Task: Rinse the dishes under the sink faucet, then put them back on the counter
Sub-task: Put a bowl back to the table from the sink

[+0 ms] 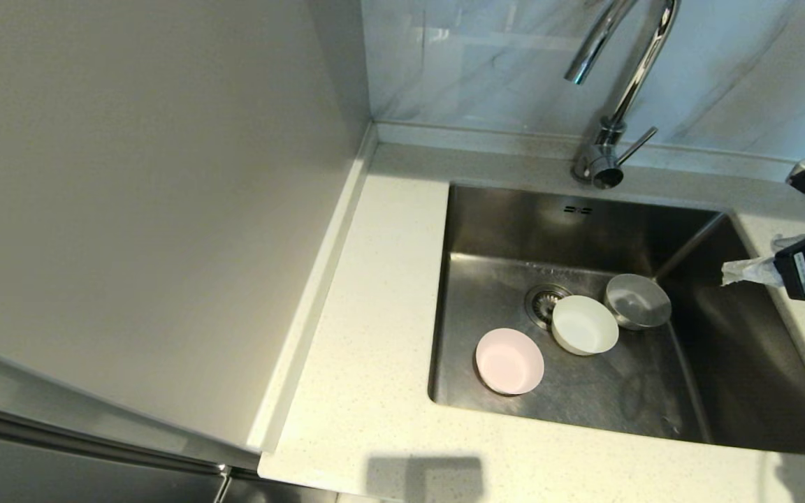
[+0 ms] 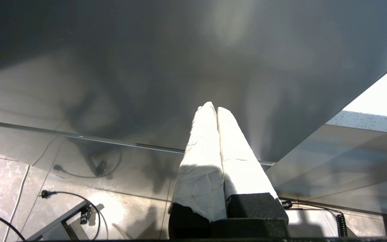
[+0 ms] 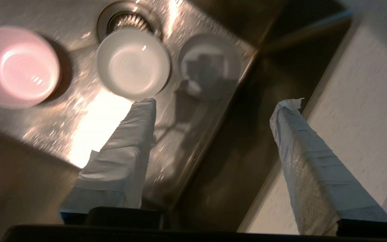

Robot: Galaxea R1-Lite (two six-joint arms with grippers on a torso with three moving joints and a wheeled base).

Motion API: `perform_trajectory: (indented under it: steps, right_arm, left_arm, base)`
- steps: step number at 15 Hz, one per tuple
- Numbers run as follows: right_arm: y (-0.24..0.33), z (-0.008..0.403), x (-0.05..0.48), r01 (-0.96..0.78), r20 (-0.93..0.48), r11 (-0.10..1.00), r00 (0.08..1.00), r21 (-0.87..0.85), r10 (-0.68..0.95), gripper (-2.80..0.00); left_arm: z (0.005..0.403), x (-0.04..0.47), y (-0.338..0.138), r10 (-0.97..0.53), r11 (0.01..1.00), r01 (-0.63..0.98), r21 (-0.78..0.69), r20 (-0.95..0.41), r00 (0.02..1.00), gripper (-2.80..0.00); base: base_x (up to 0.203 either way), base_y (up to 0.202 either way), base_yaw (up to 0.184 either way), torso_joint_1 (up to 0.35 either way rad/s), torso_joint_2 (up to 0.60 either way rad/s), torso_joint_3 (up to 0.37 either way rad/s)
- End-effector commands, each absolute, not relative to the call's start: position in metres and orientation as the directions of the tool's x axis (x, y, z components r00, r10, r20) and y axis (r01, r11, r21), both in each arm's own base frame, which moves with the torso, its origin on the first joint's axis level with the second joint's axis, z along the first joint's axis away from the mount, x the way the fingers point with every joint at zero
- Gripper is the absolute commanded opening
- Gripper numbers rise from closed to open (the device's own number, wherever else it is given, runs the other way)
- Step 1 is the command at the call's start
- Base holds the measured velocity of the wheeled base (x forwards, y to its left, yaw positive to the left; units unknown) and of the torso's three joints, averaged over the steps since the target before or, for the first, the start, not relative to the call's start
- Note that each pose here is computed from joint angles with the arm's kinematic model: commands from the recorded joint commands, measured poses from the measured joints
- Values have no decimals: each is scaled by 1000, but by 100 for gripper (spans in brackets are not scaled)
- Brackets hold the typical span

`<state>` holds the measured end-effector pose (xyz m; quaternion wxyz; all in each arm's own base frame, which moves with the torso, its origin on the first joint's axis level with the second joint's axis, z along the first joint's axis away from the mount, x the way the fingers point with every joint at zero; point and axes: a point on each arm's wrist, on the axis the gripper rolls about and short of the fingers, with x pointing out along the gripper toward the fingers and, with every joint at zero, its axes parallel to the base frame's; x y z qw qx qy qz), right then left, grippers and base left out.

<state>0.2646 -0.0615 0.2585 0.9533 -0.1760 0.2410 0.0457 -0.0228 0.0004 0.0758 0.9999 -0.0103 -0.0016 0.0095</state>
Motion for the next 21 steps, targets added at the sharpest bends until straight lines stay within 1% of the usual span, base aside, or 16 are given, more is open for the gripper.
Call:
perform_trajectory:
  steps: [1,3,5,6,8,11,14,17,20,21]
  right_arm:
    - [-61,248,289,-176,-440,924,898,-339,9,0]
    - [-57,236,314,-146,-417,914,908,-378,-28,0]
    - [-48,228,333,-84,-412,900,904,-427,-111,0]
    - [-41,220,338,-72,-435,895,889,-440,-142,0]
    - [-25,198,340,-107,-524,889,837,-444,-161,0]
    - [4,170,329,-225,-631,882,770,-414,-100,0]
    - [46,158,315,-345,-669,853,743,-392,-7,0]
    - [75,150,315,-379,-680,849,733,-369,31,0]
    - [88,139,329,-371,-687,865,726,-338,43,0]
    - [89,139,332,-362,-670,869,741,-337,48,0]
  left_arm:
    - [76,-23,0,20,1000,-20,-22,6,1000,-280]
    - [76,-23,0,20,1000,-20,-22,6,1000,-280]
    - [76,-23,0,20,1000,-20,-20,6,1000,-280]
    - [76,-23,0,20,1000,-20,-22,6,1000,-280]
    - [76,-23,0,20,1000,-20,-22,6,1000,-280]
    - [76,-23,0,18,1000,-18,-22,6,1000,-280]
    - [76,-23,0,20,1000,-20,-22,6,1000,-280]
    - [76,-23,0,20,1000,-20,-20,6,1000,-280]
    - [76,-23,0,20,1000,-20,-22,6,1000,-280]
    - [76,-23,0,20,1000,-20,-22,6,1000,-280]
  base:
    - [0,0,0,0,0,0]
    - [0,0,0,0,0,0]
    - [0,0,0,0,0,0]
    - [0,0,0,0,0,0]
    - [0,0,0,0,0,0]
    - [0,0,0,0,0,0]
    - [0,0,0,0,0,0]
    - [0,0,0,0,0,0]
    - [0,0,0,0,0,0]
    - [0,0,0,0,0,0]
